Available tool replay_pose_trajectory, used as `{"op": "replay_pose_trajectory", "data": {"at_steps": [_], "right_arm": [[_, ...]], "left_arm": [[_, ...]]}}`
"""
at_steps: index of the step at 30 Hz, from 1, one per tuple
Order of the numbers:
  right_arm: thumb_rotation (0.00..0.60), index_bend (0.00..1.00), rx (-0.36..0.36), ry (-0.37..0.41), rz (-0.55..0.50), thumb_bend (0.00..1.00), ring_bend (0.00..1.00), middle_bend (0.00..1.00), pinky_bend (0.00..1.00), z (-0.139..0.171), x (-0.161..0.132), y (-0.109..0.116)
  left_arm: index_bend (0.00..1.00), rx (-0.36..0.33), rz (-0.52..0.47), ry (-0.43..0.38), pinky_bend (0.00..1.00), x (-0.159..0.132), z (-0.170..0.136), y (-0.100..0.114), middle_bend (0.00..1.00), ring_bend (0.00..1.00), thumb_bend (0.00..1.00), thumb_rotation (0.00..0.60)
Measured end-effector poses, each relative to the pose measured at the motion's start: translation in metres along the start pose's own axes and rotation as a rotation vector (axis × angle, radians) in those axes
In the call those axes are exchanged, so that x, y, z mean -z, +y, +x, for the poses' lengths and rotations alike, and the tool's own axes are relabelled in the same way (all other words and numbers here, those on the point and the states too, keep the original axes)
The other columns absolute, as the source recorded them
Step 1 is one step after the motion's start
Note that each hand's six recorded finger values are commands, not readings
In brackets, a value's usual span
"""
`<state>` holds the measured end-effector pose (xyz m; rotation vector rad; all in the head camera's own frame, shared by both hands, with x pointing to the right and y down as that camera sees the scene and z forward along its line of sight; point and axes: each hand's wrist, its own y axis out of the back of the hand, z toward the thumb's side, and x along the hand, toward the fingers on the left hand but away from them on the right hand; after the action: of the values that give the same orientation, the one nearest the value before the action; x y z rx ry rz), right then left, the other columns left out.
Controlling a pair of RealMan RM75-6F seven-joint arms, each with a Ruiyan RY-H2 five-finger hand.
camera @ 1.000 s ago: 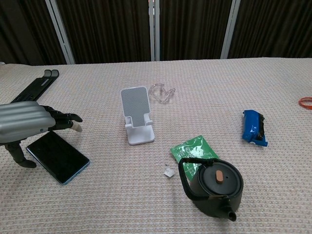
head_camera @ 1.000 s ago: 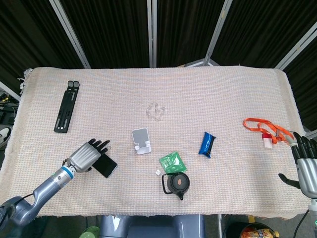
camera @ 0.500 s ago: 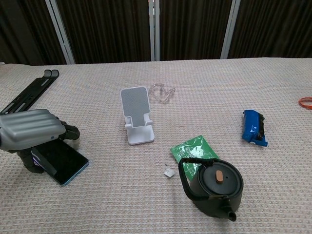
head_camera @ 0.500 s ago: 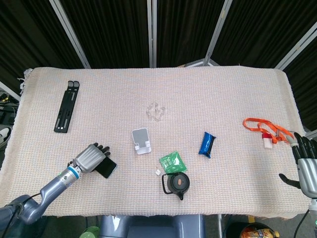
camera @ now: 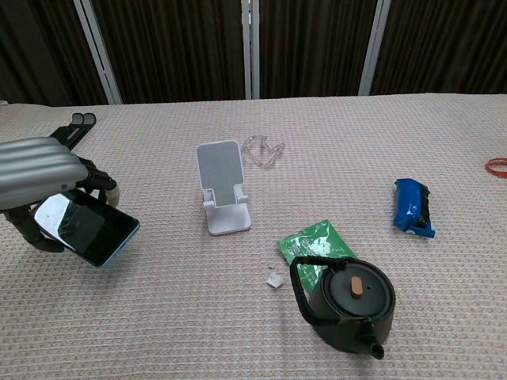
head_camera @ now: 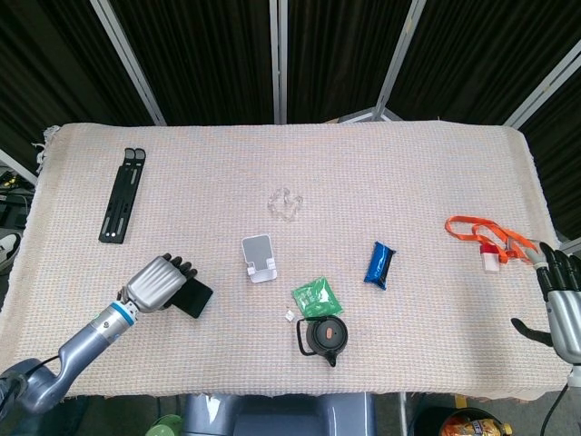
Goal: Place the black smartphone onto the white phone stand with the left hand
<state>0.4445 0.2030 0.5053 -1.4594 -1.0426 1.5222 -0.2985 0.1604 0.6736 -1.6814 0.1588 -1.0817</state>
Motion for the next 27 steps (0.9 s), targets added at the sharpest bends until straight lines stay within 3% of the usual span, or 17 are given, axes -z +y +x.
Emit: {"op": "replay_pose_trajectory", "data": {"at_steps": [6,9,16,21,27], "right_arm": [[0.600,0.00,0.008,0.006,-0.015,0.00,0.00,0.00,0.00,0.002,-0.001,0.004],[0.600,0.00,0.010,0.010,-0.022,0.00,0.00,0.00,0.00,0.002,-0.002,0.005],[0.600,0.00,0.015,0.005,-0.037,0.00,0.00,0.00,0.00,0.002,0.001,0.008],[0.600,0.00,0.018,-0.010,-0.046,0.00,0.00,0.00,0.00,0.001,0.008,0.010],[0.600,0.00,0.022,-0.021,-0.059,0.00,0.00,0.00,0.00,0.002,0.013,0.012]], "left_arm": [[0.60,-0.126,0.128,-0.009,0.46,0.006,-0.005,0.040,0.40,0.48,0.14,0.600],[0.60,-0.201,0.274,-0.037,0.45,0.005,0.000,0.060,0.39,0.48,0.14,0.600],[0.58,-0.350,0.735,-0.087,0.43,-0.001,0.032,0.113,0.37,0.47,0.14,0.600],[0.57,-0.386,0.967,-0.140,0.42,-0.015,0.060,0.134,0.36,0.46,0.14,0.600],[0.56,-0.369,1.112,-0.211,0.41,-0.037,0.083,0.132,0.35,0.45,0.14,0.600]]}}
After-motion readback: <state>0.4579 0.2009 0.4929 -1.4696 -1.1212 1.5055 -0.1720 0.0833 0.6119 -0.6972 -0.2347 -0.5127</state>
